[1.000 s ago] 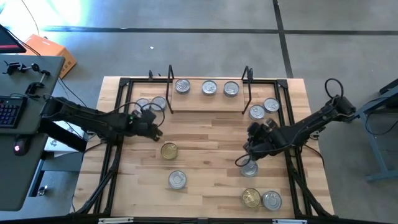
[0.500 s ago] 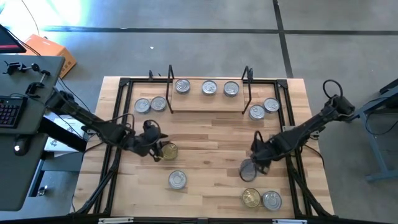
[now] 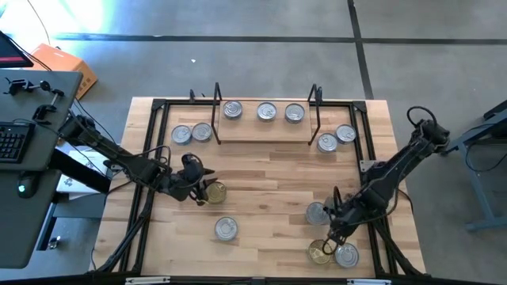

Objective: Stack canned seafood by type on shelf
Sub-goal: Put the yellow and blue tuna can on the shelf

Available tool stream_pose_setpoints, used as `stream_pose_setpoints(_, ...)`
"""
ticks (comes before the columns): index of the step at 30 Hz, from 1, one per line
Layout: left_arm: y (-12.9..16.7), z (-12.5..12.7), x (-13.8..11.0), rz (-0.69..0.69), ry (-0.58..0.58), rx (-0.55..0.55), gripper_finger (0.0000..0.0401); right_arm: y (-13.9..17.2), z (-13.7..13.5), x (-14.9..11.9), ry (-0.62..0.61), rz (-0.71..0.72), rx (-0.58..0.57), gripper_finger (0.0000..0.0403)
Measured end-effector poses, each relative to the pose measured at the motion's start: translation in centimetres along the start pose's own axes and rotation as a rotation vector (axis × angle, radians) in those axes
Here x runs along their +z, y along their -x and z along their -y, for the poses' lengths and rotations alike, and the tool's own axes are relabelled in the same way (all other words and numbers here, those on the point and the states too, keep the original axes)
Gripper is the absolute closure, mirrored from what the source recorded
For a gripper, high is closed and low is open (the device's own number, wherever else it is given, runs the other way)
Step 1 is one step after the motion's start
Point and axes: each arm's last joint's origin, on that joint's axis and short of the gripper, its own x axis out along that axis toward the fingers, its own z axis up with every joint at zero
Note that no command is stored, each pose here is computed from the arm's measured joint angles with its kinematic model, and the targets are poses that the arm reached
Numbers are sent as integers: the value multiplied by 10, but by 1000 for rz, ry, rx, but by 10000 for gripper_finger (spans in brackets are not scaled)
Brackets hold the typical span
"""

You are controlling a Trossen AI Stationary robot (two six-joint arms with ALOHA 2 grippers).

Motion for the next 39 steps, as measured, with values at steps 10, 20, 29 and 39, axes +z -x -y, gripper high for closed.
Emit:
stream_pose_setpoints(10,0,-1,1,22,0,30,273,17,53,35,-169,581,-565,238)
stream_pose_setpoints(20,0,-1,1,21,3,29,273,-9,119,63,-330,389,-806,238)
stream_pose_setpoints(29,0,-1,1,20,5,28,273,-28,146,73,-352,305,-769,238)
stream_pose_setpoints(39,0,-1,1,21,22,28,273,-24,157,77,-379,183,-769,238)
